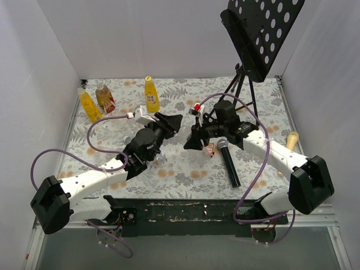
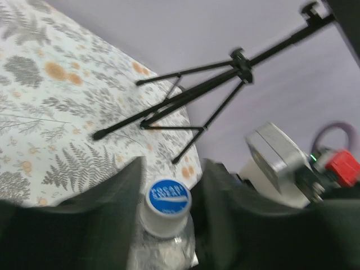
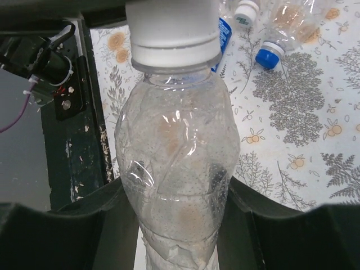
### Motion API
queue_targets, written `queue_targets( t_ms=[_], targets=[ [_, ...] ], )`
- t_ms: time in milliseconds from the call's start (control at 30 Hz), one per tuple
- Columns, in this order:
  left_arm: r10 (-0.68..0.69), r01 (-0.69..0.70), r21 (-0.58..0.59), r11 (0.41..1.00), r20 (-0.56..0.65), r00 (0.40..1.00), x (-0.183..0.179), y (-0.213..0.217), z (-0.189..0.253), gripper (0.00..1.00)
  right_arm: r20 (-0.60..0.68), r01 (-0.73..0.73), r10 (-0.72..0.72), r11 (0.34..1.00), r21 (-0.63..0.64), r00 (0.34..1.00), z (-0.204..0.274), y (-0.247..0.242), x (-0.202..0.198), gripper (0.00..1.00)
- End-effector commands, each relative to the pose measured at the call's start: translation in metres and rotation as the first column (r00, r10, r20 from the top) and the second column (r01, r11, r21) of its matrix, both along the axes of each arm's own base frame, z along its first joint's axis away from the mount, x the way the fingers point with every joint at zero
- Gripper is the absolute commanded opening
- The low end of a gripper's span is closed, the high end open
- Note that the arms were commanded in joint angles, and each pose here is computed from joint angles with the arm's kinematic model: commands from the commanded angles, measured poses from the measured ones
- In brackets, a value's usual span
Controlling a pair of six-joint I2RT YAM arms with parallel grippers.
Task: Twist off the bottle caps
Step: Unscrew the bottle cap from the plastic bottle.
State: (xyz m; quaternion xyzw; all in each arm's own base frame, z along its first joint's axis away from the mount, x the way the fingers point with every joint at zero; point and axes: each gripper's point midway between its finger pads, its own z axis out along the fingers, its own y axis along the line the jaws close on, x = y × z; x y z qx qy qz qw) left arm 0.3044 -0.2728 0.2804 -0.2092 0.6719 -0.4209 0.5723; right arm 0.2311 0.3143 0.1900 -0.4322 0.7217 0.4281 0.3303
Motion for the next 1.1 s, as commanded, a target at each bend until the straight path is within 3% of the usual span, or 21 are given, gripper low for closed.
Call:
queue_targets(
  t_ms=[0, 67, 167, 267, 367, 467, 767, 833, 1067],
  targets=[
    [-0.239, 0.247, -0.033, 0.969, 0.152, 0.959, -0.032, -0.006, 0.059, 0.6, 0.017, -0.122, 0.121, 0.989, 0.089, 0.993, 0.013, -0.011, 0.002, 0.01],
    [-0.325, 0.331, -0.003, 0.944, 0.178, 0.929, -0.041, 0.0, 0.067, 0.77, 0.039, -0.227, 0.224, 0.966, 0.126, 0.974, 0.019, -0.016, -0.007, 0.01],
    [-0.484, 0.473, 0.099, 0.875, 0.173, 0.858, -0.057, 0.004, 0.068, 0.89, 0.031, -0.334, 0.333, 0.929, 0.157, 0.942, 0.024, -0.017, -0.023, 0.01],
    [-0.654, 0.634, 0.163, 0.756, 0.147, 0.742, -0.075, 0.005, 0.059, 0.89, 0.021, -0.419, 0.425, 0.88, 0.224, 0.905, 0.032, -0.018, -0.039, 0.01],
    [-0.783, 0.759, 0.198, 0.621, 0.094, 0.616, -0.092, 0.003, 0.043, 0.82, 0.036, -0.494, 0.507, 0.818, 0.293, 0.861, 0.045, -0.019, -0.055, 0.01],
    [-0.821, 0.793, 0.218, 0.569, 0.089, 0.564, -0.098, 0.002, 0.033, 0.81, 0.037, -0.52, 0.54, 0.788, 0.33, 0.841, 0.053, -0.02, -0.062, 0.01],
    [-0.859, 0.83, 0.224, 0.511, 0.159, 0.487, -0.106, -0.004, 0.034, 0.78, -0.013, -0.54, 0.585, 0.756, 0.37, 0.811, 0.055, -0.011, -0.07, 0.01],
    [-0.864, 0.834, 0.227, 0.503, 0.164, 0.476, -0.107, -0.005, 0.033, 0.73, -0.03, -0.536, 0.589, 0.755, 0.379, 0.808, 0.055, -0.01, -0.069, 0.01],
    [-0.851, 0.818, 0.236, 0.525, 0.165, 0.498, -0.102, -0.007, 0.028, 0.63, -0.056, -0.53, 0.591, 0.759, 0.379, 0.805, 0.051, -0.007, -0.067, 0.01]
  ],
)
